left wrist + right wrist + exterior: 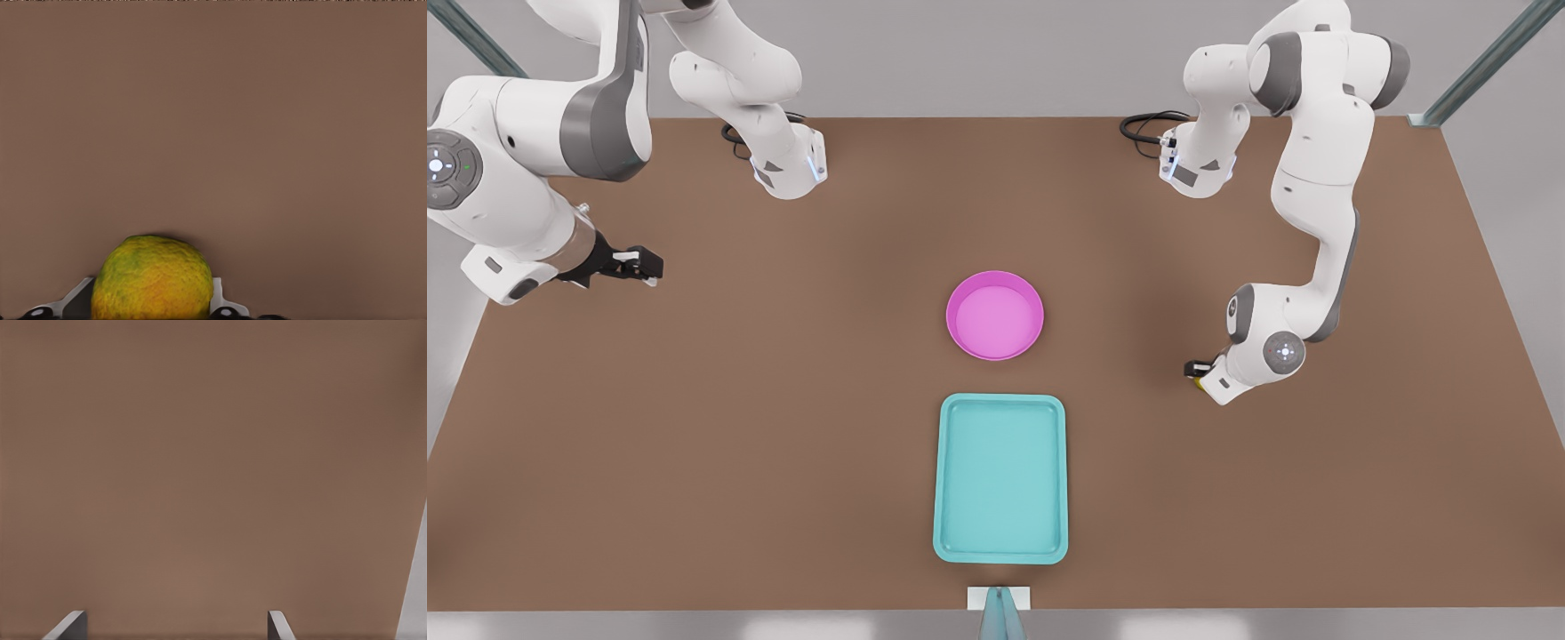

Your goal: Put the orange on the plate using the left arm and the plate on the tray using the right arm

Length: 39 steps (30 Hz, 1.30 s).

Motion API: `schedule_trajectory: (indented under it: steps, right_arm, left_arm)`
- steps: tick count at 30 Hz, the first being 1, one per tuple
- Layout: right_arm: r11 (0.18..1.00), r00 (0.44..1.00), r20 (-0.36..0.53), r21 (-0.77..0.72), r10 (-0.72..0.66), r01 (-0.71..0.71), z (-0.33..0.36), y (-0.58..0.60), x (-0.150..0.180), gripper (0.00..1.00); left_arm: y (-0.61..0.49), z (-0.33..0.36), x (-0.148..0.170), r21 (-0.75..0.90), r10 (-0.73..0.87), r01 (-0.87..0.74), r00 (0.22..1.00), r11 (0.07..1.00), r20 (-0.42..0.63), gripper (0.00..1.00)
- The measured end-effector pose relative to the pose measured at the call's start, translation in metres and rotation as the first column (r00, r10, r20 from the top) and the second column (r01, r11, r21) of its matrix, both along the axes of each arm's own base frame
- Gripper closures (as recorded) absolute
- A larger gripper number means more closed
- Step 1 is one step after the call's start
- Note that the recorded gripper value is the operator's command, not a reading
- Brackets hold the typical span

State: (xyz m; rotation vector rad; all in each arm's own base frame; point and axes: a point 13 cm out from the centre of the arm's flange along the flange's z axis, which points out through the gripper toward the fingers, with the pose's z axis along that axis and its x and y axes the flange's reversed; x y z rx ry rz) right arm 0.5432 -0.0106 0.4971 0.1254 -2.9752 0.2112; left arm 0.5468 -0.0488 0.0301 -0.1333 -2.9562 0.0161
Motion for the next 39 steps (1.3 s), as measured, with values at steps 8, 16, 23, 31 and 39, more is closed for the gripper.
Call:
schedule_trajectory:
  steps: [8,16,23,31,39]
  right_arm:
    - [1.0,1.0,0.0,0.0,-0.001,0.001,0.0,-0.001,0.0,0.0]
    - [1.0,1.0,0.0,0.0,0.0,0.0,0.0,-0.001,0.0,0.0]
    - [1.0,1.0,-0.01,0.0,0.0,0.0,-0.005,-0.001,-0.001,0.0]
    - [1.0,1.0,-0.022,0.0,0.001,-0.001,-0.012,-0.001,0.0,0.0]
    - [0.965,0.965,-0.239,0.259,0.107,-0.043,-0.214,0.141,-0.016,0.0]
  left_arm:
    - [-0.047,0.051,0.015,-0.007,-0.059,0.059,0.997,0.998,0.058,0.28]
    - [-0.378,0.134,-0.086,-0.018,-0.409,0.41,0.911,0.912,0.061,0.28]
    - [-0.418,0.083,-0.155,0.035,-0.322,0.324,0.945,0.945,-0.061,0.25]
    - [-0.405,0.152,-0.109,0.042,-0.123,0.122,0.992,0.992,0.025,0.0]
    - [-0.094,0.405,0.054,0.052,0.361,-0.366,0.928,0.929,0.088,0.0]
